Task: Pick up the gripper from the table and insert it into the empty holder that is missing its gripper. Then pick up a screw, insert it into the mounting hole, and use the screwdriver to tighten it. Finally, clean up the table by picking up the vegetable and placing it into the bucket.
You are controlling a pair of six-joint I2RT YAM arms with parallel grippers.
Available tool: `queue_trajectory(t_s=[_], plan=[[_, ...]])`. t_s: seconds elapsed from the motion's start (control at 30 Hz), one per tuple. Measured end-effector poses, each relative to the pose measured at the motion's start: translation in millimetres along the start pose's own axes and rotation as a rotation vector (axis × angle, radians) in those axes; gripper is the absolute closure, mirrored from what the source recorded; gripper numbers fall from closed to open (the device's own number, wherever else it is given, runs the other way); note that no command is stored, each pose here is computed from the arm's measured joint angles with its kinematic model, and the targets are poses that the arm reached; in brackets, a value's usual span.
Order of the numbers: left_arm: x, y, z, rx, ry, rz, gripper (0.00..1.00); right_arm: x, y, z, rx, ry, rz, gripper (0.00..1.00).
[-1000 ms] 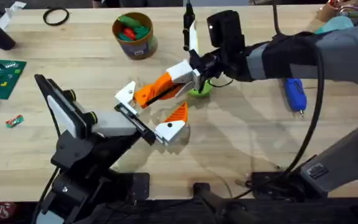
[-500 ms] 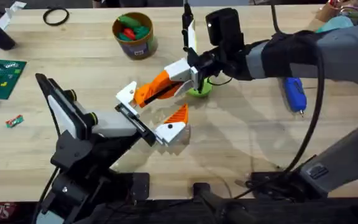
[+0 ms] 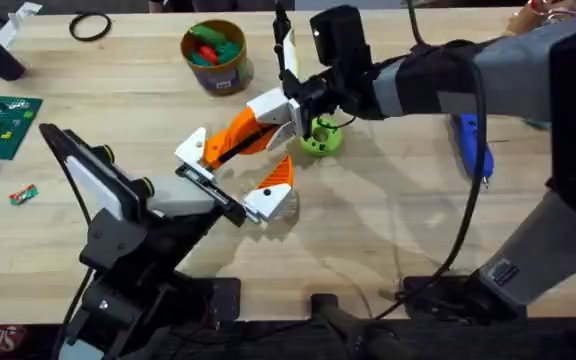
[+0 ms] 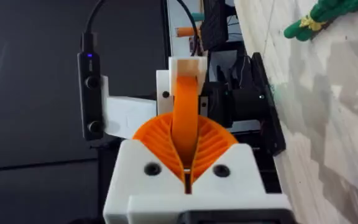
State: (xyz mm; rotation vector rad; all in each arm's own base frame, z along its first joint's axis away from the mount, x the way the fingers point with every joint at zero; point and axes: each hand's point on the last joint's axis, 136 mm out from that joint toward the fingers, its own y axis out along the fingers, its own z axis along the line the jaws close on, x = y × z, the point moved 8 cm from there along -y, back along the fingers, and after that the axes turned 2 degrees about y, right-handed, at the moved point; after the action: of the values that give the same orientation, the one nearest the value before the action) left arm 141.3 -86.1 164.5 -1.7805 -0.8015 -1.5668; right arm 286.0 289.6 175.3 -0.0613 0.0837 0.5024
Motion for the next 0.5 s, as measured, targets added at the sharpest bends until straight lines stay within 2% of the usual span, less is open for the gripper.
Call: queue_trajectory(t_s=[0.13,0.3,0.5], plan=[[0.0,0.0,-0.7,-0.008,0.004,0.0,0.012,0.3,-2.0,0.1,0.002,0.007,-0.002,0.983],[0.9,-0.2,-7.4,-0.077,0.02,-0.003,0.012,-0.2,-12.9,-0.3,0.026,-0.003,0.013,0.983],[1.1,-0.4,-9.3,-0.098,0.03,-0.004,0.012,0.3,-16.5,-0.1,0.03,-0.025,0.008,0.983]])
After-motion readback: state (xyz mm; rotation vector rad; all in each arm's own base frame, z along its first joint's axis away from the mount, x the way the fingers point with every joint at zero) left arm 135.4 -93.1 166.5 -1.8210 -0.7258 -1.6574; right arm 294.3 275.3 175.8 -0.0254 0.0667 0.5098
